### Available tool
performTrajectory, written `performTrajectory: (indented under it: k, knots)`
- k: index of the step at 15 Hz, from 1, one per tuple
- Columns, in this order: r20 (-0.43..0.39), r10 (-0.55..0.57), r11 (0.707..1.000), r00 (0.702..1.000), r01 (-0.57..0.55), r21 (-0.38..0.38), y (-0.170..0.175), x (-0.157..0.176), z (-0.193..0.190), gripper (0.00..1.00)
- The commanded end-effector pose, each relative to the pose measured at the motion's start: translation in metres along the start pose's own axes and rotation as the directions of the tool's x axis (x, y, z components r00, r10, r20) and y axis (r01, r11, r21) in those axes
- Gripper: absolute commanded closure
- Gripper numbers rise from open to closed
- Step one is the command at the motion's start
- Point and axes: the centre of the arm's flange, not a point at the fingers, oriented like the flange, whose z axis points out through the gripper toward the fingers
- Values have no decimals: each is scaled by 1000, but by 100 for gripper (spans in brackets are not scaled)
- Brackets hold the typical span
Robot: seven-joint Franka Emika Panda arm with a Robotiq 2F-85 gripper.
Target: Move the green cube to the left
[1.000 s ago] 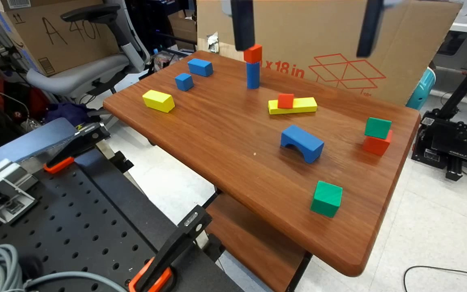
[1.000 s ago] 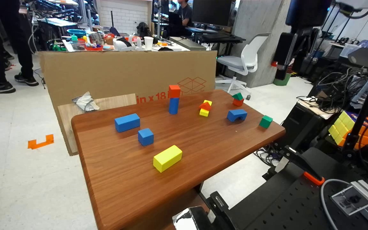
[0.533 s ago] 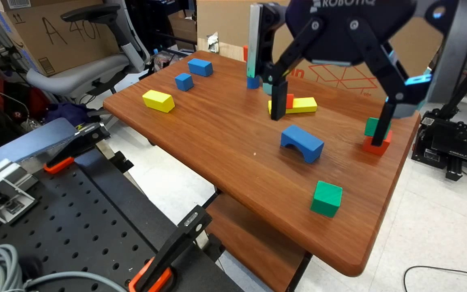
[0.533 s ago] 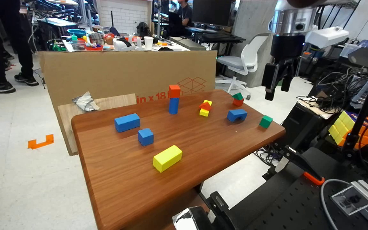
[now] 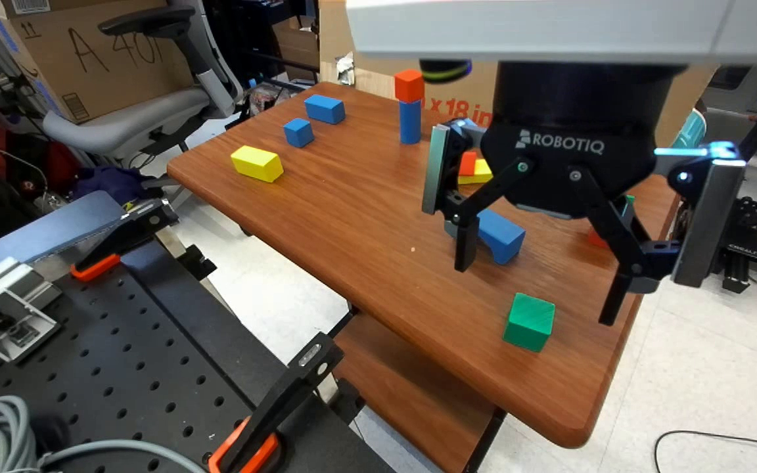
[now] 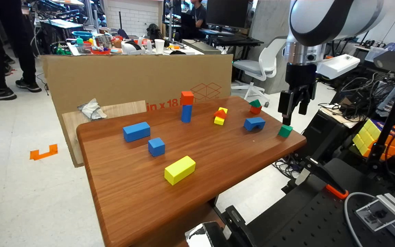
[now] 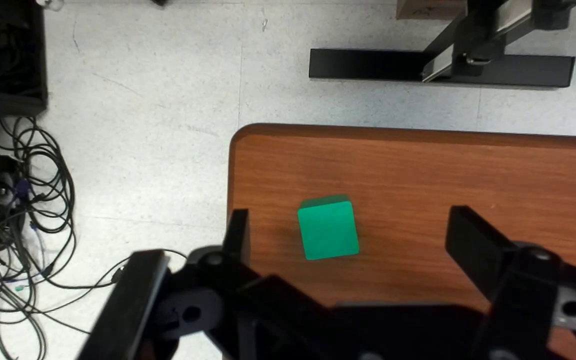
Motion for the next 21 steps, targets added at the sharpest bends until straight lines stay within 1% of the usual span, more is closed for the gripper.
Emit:
performTrajectory:
  k: [1, 8, 10, 11, 12, 13, 14, 17, 20, 21]
  knots:
    - [-12, -4, 999, 1000, 3, -36, 13, 12, 12, 0]
    - [20, -40, 999, 999, 41, -33, 12, 34, 37, 0]
    - [29, -48, 998, 998, 49, -44, 10, 38, 44, 0]
    - [34, -56, 997, 998, 58, -42, 9, 38, 46, 11]
    - [41, -63, 997, 997, 65, -43, 7, 39, 49, 28]
    - [46, -72, 996, 996, 74, -45, 4, 38, 52, 34]
    - [51, -82, 995, 995, 84, -45, 2, 37, 54, 44]
    - [54, -98, 994, 994, 101, -42, -2, 34, 51, 66]
    - [76, -53, 999, 996, 52, 10, -3, 25, 41, 88]
    - [85, -45, 999, 995, 44, 21, -2, 21, 37, 88]
